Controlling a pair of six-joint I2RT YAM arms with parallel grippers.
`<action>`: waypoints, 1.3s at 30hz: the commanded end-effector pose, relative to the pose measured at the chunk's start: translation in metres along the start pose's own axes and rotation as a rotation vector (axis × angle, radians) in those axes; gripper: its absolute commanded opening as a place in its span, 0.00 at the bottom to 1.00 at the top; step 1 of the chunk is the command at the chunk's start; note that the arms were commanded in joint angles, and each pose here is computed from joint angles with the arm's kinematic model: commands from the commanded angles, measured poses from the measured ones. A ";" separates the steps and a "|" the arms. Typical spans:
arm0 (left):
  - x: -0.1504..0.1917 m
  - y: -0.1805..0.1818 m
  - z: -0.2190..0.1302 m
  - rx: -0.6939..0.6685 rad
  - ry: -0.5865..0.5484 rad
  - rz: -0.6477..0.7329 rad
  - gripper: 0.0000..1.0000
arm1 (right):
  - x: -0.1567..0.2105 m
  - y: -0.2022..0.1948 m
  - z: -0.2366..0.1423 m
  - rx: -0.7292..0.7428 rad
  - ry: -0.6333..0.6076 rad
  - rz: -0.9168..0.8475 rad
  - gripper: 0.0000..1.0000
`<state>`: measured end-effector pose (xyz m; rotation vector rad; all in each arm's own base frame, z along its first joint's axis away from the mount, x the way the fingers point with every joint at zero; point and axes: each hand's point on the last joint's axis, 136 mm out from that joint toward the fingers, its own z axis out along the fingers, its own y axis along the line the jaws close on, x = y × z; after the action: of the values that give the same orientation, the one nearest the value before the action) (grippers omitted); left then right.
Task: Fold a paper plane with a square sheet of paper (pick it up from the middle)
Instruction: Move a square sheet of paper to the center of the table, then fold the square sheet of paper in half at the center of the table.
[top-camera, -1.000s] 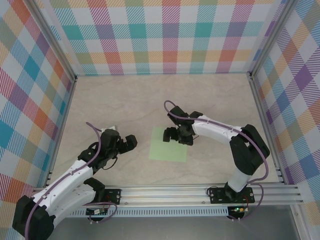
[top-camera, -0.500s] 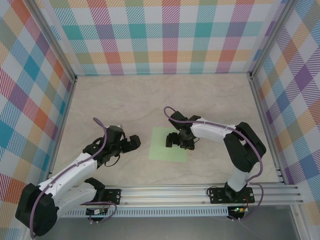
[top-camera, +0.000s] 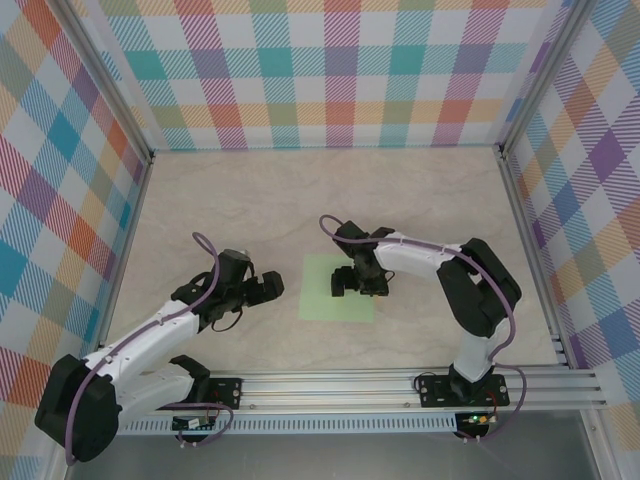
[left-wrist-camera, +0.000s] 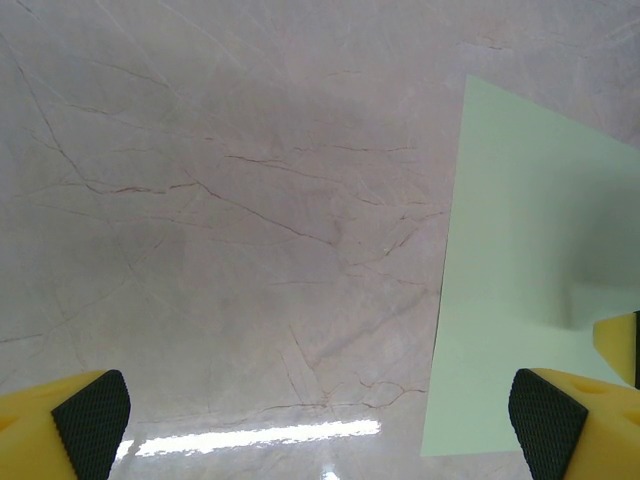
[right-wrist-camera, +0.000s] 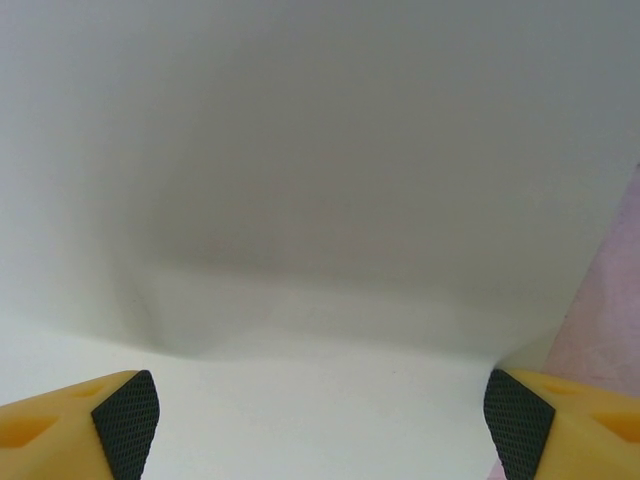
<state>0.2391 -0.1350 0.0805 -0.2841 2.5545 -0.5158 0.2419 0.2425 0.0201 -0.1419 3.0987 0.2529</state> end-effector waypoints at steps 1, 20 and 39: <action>-0.013 -0.010 -0.003 0.033 -0.023 0.010 1.00 | -0.011 0.001 0.004 0.005 -0.020 -0.062 0.88; -0.012 -0.002 0.000 -0.016 -0.023 0.005 1.00 | -0.027 0.025 -0.031 0.060 -0.030 0.095 1.00; -0.010 0.005 0.000 -0.050 -0.011 0.014 1.00 | -0.039 0.046 -0.001 0.173 0.015 0.078 1.00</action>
<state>0.2432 -0.1326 0.0774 -0.2756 2.5621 -0.4714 0.2799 0.2962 0.0340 -0.0393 3.1059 0.0609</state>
